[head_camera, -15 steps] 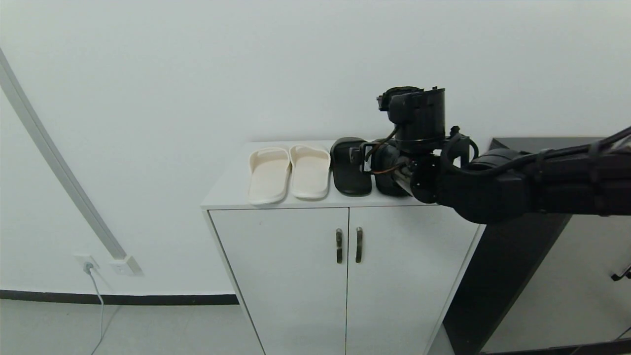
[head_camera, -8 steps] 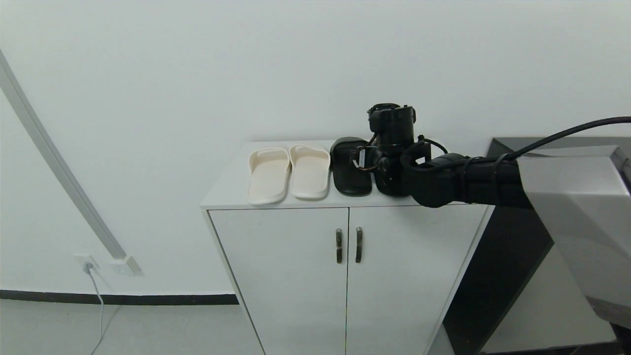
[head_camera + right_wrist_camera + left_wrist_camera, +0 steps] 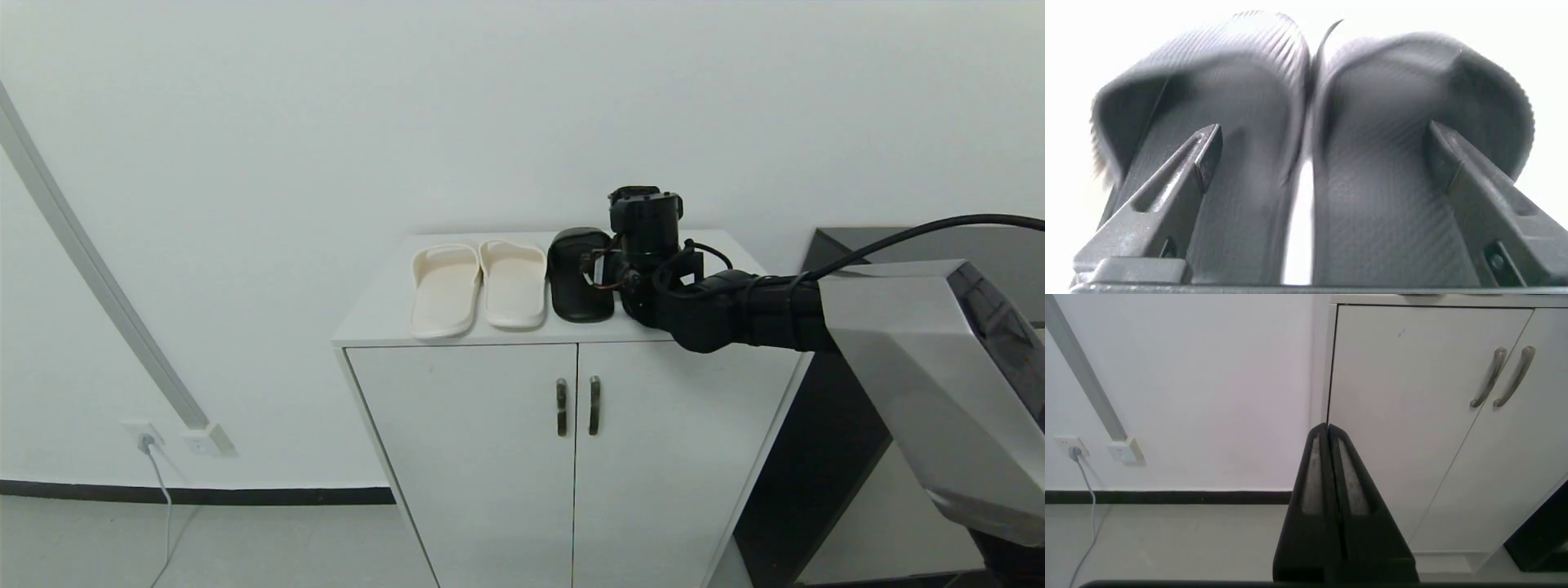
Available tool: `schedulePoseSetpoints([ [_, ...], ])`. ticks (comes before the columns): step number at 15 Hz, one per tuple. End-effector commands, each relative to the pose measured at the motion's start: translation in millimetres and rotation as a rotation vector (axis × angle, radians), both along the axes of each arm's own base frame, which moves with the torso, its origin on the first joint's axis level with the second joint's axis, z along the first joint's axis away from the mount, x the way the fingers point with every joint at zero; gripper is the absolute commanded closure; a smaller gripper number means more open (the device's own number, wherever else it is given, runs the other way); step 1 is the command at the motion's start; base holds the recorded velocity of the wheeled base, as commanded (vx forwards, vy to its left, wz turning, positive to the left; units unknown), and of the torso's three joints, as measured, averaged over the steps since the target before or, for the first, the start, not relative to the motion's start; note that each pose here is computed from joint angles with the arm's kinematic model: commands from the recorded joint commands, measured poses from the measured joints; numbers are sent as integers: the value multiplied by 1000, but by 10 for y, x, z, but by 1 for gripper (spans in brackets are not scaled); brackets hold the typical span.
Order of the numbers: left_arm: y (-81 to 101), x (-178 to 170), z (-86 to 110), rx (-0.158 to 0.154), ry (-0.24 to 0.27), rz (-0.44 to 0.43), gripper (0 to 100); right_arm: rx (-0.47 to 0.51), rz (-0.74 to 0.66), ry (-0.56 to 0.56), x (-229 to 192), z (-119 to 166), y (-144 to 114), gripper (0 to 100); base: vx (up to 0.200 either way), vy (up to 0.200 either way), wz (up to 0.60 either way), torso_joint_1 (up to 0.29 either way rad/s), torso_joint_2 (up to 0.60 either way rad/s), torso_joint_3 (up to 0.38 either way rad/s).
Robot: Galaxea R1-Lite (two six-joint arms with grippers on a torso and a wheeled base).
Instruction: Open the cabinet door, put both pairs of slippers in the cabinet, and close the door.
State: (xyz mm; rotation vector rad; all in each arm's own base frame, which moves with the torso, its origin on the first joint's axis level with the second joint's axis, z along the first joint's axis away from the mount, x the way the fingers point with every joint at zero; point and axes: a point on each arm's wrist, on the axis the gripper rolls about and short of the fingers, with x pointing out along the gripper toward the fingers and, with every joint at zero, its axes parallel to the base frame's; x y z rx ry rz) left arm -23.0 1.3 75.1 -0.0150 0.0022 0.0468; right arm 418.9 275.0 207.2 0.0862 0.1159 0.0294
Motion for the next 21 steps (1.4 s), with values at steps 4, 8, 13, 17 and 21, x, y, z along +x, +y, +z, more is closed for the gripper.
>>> schedulePoseSetpoints([
  [4, 0, 1, -1, 0, 2, 1, 100, 47, 3, -76, -172, 401, -62, 0, 0, 0, 0, 0, 0, 0],
  [8, -1, 0, 3, 1, 1, -4, 100, 51, 17, -79, -237, 416, 18, 0, 0, 0, 0, 0, 0, 0],
  [13, -1, 0, 3, 0, 1, -4, 100, 80, 24, -117, -493, 699, 50, 0, 120, 0, 0, -2, 1, 2],
  [17, -1, 0, 3, 0, 1, -5, 100, 47, 34, -72, -830, 719, 45, 0, 0, 0, 0, 0, 0, 0],
  [21, -1, 0, 3, 0, 1, -4, 100, -1, 40, -15, -1076, 591, 59, 0, 0, 0, 0, 0, 0, 0],
])
